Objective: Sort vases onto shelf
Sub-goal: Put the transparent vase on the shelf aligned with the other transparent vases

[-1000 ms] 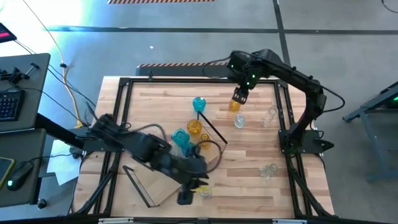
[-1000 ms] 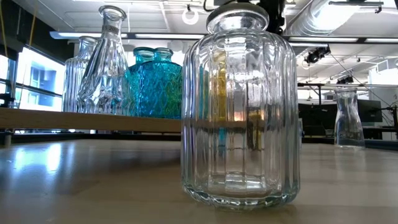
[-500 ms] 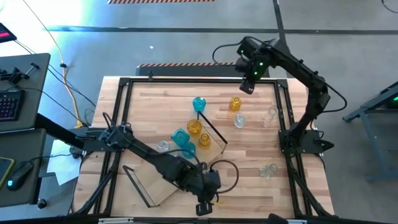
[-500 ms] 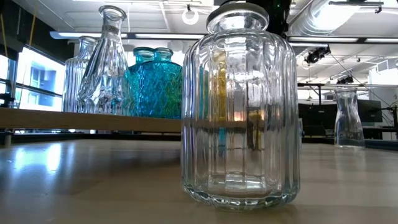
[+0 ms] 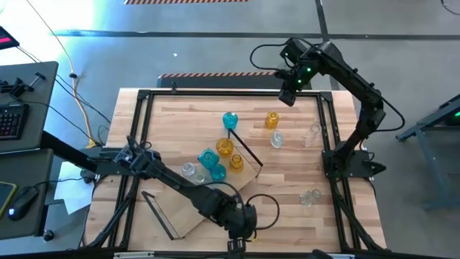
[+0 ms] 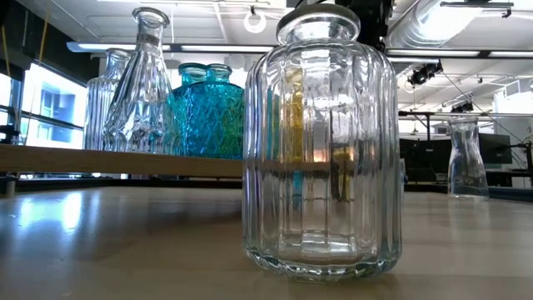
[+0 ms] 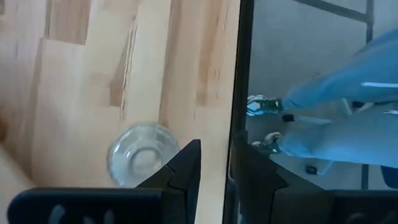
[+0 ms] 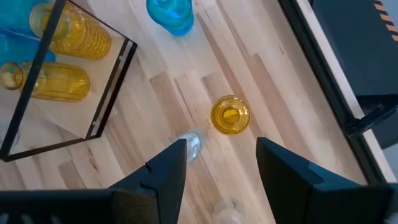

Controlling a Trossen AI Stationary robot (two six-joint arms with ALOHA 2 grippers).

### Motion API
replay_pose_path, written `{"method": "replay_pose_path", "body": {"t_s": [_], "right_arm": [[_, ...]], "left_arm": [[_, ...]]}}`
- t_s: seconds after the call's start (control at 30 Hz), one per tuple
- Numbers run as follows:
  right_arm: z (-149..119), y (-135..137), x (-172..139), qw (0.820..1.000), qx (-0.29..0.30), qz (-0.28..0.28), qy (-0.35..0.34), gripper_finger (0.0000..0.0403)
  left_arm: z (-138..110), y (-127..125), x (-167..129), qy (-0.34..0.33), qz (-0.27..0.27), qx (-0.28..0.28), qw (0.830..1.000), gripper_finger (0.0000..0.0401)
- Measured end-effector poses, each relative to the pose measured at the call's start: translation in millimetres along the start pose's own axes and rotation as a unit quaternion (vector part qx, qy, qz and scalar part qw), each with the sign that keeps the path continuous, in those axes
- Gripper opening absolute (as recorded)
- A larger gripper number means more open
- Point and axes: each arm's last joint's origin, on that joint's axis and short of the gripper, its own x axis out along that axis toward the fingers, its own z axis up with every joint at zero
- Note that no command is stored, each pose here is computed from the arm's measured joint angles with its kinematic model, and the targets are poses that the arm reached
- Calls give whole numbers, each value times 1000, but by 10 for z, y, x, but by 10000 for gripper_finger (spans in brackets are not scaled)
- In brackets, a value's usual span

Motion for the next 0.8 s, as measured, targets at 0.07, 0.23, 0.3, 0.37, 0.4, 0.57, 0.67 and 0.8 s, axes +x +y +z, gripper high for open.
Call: {"method": "replay_pose_path", "body": {"t_s": [0.07,0.23,0.3,0.37,0.4,0.57,0.67,0.8], "right_arm": [[-6,19,2,1000,-2,3,4,176],[-2,98,14,1000,-13,12,9,176],[-2,130,21,1000,-18,15,12,176],[0,155,26,999,-24,16,13,176],[-2,165,28,999,-26,17,15,176],[-7,170,27,999,-27,18,17,176],[-6,169,27,999,-27,18,17,176],[-6,169,27,999,-27,18,17,176]], "left_arm": [[-7,10,36,1,9,-4,1000,84],[-5,75,45,9,32,-16,999,105],[-28,108,69,23,44,-17,999,115],[-37,134,72,32,52,-18,998,126],[-45,142,74,37,56,-18,998,132],[-81,175,87,46,85,-15,995,161],[-65,197,83,44,88,-13,995,175],[-52,230,89,47,93,-4,995,186]]}}
